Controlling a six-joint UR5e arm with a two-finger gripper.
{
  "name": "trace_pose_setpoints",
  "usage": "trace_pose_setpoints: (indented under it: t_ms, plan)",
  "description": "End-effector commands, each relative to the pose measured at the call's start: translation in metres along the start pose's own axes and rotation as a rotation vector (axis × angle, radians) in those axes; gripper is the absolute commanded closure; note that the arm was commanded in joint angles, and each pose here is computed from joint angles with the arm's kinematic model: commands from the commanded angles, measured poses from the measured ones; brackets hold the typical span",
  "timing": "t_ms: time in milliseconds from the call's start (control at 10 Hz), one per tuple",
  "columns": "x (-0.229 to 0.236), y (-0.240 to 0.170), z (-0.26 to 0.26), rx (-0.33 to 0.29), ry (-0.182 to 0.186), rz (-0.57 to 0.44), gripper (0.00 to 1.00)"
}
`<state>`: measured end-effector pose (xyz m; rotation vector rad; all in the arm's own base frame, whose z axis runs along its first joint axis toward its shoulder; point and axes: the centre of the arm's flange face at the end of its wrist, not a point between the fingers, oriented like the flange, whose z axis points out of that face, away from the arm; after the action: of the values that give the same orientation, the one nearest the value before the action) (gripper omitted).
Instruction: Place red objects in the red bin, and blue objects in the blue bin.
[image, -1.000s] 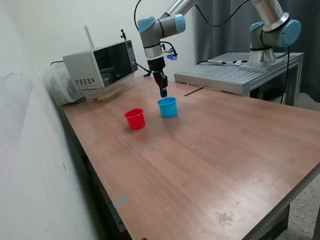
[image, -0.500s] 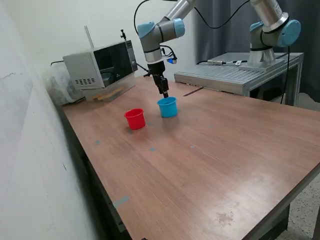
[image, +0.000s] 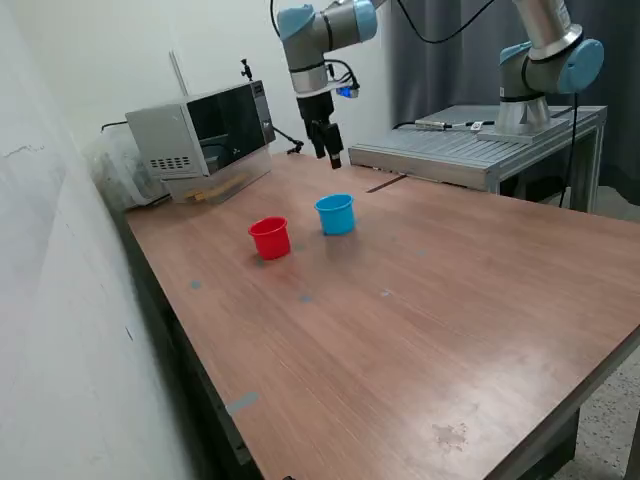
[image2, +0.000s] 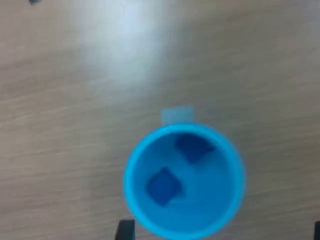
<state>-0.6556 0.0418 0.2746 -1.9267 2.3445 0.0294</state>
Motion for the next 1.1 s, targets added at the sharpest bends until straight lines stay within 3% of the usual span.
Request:
trace_pose_setpoints:
  t_ms: [0, 200, 400, 700, 800, 1000]
  plan:
    - [0.075, -0.066, -0.101, -0.029, -0.041, -0.131, 0.0]
    - [0.123, -0.16, -0.166, -0.029, -0.049, -0.206, 0.0]
    - [0.125, -0.249, -0.178, -0.045, -0.043, -0.229, 0.0]
    - [0.115, -0.335, -0.141, 0.154, -0.042, -0.242, 0.0]
    - [0.129, -0.348, -0.14, 0.191, -0.021, -0.273, 0.0]
    - [0.14, -0.364, -0.138, 0.232, -0.037, -0.297, 0.0]
